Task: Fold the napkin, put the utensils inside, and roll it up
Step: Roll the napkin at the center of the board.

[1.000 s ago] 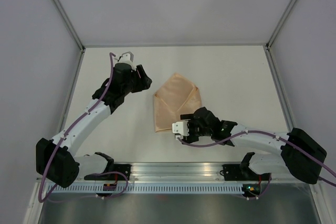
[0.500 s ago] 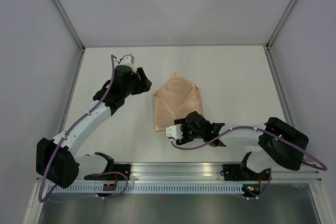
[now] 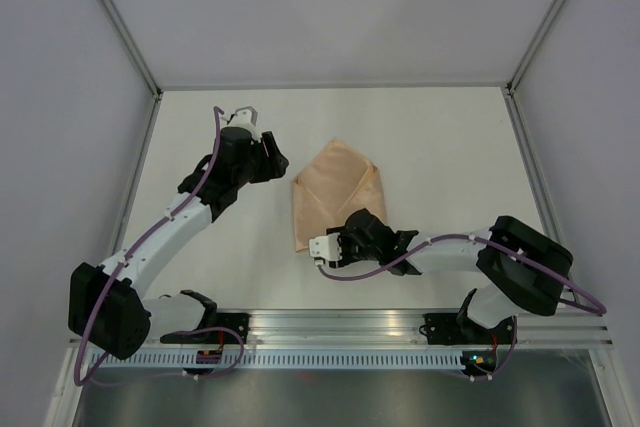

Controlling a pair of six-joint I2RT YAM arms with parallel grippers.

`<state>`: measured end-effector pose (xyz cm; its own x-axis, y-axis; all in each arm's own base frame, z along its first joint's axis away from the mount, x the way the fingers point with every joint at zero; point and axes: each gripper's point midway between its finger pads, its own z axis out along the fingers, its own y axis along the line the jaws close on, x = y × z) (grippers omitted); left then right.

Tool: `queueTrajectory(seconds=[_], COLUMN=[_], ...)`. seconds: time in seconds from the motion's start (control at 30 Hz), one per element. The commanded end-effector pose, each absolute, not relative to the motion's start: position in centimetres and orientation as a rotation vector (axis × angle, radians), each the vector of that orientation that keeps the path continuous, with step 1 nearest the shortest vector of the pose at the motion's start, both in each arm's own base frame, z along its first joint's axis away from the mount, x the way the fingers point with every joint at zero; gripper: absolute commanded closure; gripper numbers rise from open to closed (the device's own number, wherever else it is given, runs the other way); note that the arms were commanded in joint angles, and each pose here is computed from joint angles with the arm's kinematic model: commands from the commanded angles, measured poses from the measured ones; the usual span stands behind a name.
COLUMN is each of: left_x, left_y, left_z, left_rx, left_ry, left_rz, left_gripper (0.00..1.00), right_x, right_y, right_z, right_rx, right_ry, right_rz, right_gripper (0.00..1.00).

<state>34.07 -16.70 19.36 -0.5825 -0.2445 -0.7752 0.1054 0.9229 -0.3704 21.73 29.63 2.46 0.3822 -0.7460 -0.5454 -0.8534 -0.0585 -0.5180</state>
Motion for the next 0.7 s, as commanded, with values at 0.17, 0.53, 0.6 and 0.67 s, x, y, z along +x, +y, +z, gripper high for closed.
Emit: queueTrajectory(seconds=[0.17, 0.53, 0.6, 0.67], left_x=[34.0, 34.1, 34.1, 34.2], left_y=[-17.0, -17.4, -17.4, -17.4], left_z=[20.9, 20.3, 20.1, 20.0], left_rx=[-0.023, -0.001, -0.001, -0.008], left_ry=[2.093, 2.118, 2.122, 2.119], left_rz=[-0.506, -0.513, -0.513, -0.516], left_gripper=[0.37, 0.37, 0.37, 0.37], right_x=[22.1, 21.2, 21.0, 20.7], right_y=[30.0, 29.4, 29.4, 29.5], right_z=[1.8, 0.0, 0.0, 0.4], right_rx=[-1.886, -2.013, -2.02, -2.018], right_ry=[1.42, 1.501, 1.513, 1.534], right_rz=[0.141, 0.164, 0.175, 0.22], right_gripper=[0.53, 0.83, 0.87, 0.91])
